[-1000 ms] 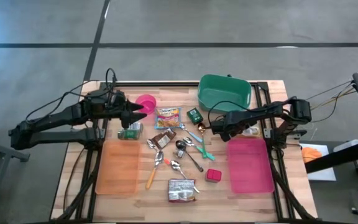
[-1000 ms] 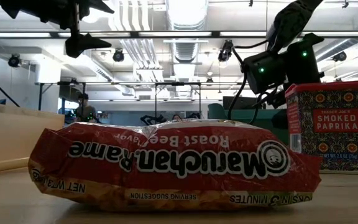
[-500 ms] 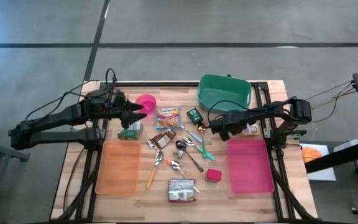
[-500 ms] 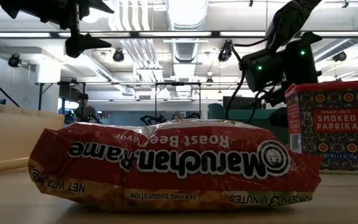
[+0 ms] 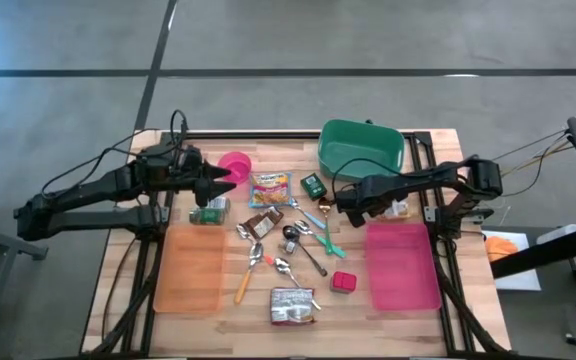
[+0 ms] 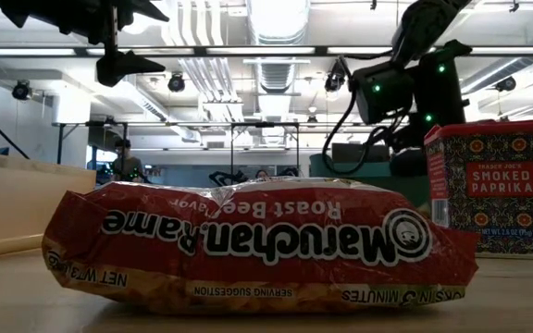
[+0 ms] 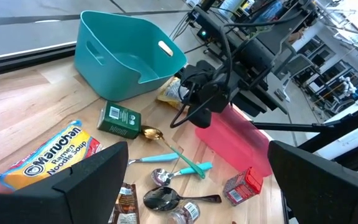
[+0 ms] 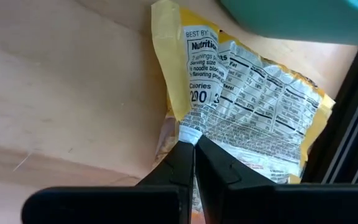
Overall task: Pick & Place Food Item
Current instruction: Put the yellow noodle pack into the green bin
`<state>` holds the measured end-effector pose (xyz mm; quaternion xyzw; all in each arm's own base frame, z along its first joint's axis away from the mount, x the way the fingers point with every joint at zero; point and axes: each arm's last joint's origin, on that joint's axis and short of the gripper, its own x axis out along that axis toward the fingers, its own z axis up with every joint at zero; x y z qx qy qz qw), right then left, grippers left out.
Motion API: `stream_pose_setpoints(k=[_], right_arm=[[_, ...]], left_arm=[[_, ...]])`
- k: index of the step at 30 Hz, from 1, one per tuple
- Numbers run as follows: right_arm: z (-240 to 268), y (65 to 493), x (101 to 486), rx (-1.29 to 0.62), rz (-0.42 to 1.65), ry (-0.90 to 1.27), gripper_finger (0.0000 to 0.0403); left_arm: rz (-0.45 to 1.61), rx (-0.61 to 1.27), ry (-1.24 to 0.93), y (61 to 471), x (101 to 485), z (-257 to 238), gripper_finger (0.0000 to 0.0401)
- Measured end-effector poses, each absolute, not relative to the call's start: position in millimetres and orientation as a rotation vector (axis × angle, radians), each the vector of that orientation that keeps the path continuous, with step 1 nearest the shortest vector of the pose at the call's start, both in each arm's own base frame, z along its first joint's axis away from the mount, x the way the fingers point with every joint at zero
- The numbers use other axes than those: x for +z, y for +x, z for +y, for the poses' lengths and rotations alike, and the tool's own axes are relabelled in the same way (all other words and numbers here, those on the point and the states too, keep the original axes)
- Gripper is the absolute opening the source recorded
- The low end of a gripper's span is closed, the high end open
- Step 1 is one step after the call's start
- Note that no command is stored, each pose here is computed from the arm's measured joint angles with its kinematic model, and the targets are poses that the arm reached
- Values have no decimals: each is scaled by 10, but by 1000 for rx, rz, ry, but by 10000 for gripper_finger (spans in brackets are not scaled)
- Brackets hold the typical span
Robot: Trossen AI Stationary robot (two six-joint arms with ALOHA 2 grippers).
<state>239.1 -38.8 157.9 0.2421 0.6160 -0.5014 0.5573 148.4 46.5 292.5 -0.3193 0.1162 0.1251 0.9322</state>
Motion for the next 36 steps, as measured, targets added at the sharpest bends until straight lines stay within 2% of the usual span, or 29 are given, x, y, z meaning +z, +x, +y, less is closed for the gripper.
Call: stream_pose_setpoints(k=[8,19,36], right_arm=[[-311,2319,1856,-1102,1348,650,8],[-282,2125,2335,-995,1071,761,8],[-270,1992,2730,-843,763,851,8]], left_arm=[[240,257,-654,1483,2922,465,391],[240,257,-654,1483,2922,465,391],[240,257,-657,1483,2922,465,391]])
